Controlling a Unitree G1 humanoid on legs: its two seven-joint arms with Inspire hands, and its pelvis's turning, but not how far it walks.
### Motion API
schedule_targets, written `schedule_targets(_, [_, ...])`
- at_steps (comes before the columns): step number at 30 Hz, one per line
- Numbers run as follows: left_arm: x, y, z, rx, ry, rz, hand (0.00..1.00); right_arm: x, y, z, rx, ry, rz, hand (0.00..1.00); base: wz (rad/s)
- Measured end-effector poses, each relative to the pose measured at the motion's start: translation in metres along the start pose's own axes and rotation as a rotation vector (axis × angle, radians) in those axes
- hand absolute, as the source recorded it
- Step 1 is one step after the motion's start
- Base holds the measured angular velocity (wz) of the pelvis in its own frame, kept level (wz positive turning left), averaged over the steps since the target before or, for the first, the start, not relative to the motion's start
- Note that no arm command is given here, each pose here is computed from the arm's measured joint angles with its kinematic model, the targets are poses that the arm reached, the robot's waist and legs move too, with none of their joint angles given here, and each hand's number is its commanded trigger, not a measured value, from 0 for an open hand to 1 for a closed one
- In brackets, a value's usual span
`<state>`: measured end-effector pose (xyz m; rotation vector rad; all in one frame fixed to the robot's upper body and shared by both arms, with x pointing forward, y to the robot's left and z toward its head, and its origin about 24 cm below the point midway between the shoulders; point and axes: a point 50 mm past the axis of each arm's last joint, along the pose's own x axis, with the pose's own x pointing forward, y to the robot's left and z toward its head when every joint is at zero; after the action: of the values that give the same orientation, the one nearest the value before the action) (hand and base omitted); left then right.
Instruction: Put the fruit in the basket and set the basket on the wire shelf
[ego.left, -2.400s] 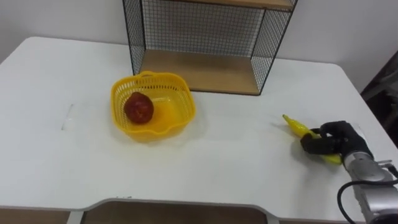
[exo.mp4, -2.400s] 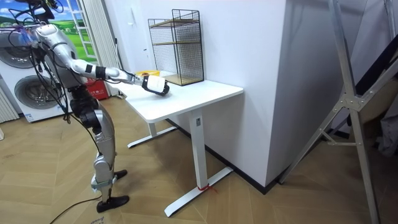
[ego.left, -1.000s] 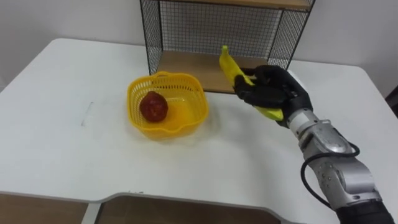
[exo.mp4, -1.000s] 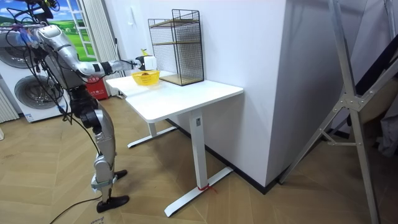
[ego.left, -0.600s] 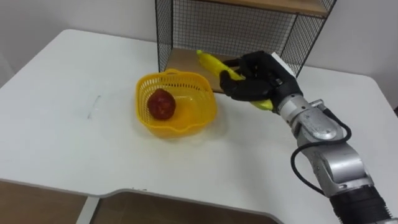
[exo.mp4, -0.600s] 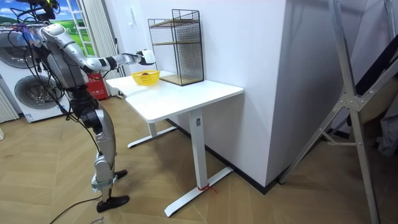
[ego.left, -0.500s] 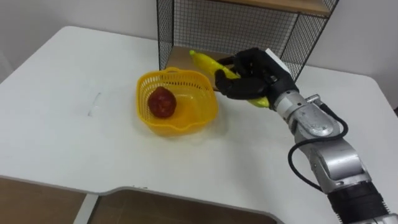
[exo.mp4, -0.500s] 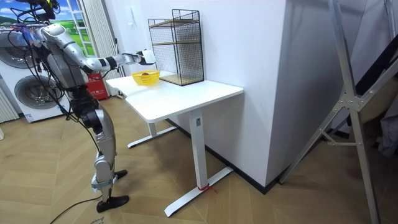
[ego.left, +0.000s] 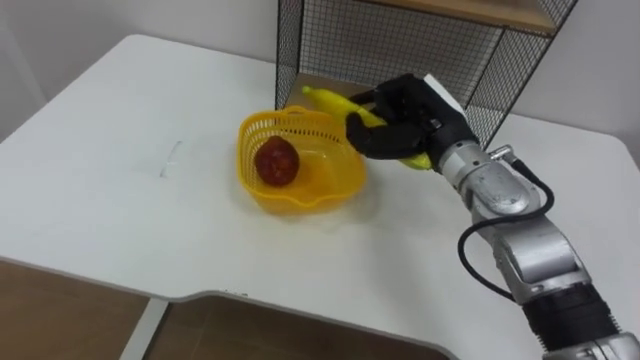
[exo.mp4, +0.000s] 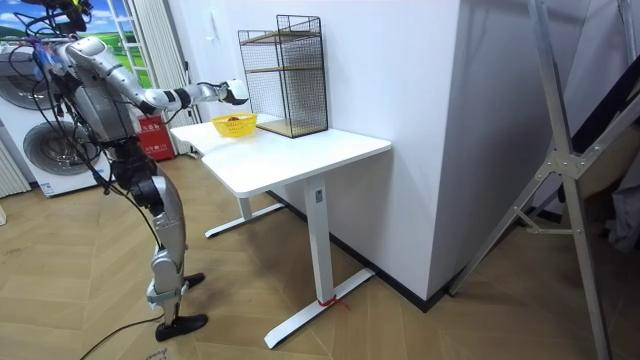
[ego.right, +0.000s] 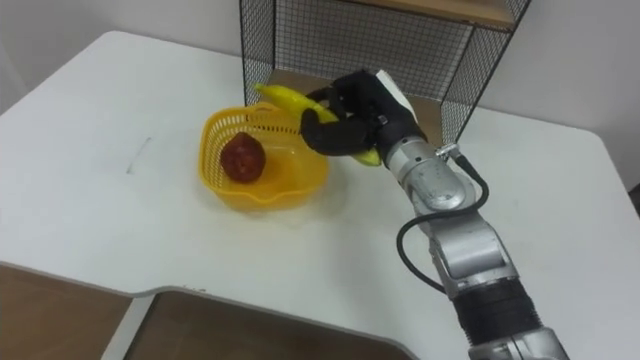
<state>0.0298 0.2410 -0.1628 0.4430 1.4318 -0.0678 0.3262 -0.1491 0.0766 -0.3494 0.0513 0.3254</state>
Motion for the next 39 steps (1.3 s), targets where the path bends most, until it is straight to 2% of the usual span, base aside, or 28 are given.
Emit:
schedule_targets(2, [0.000, 0.000, -0.002, 0.002, 0.006, -0.001, 0.00, 0.004, 0.001, 0.000, -0.008, 0.012, 0.005, 1.00, 0.06])
schedule_targets(3, [0.000, -0.001, -0.002, 0.008, 0.009, -0.002, 0.00, 0.007, 0.002, 0.000, -0.020, 0.023, 0.006, 0.73, 0.09])
schedule_targets(4, [0.000, -0.001, -0.002, 0.012, 0.012, -0.004, 0.00, 0.009, 0.002, -0.002, -0.031, 0.035, 0.005, 0.24, 0.11])
schedule_targets(5, [0.000, -0.001, -0.002, 0.014, 0.013, -0.004, 0.00, 0.009, 0.002, -0.003, -0.035, 0.040, 0.003, 0.00, 0.13])
schedule_targets(22, [0.000, 0.001, -0.004, 0.022, 0.037, 0.001, 0.00, 0.014, 0.002, -0.013, -0.073, 0.132, 0.002, 0.00, 0.02])
schedule_targets(39, [-0.001, 0.007, -0.004, 0.023, 0.039, 0.017, 0.00, 0.014, 0.002, -0.014, -0.064, 0.135, 0.002, 0.00, 0.00])
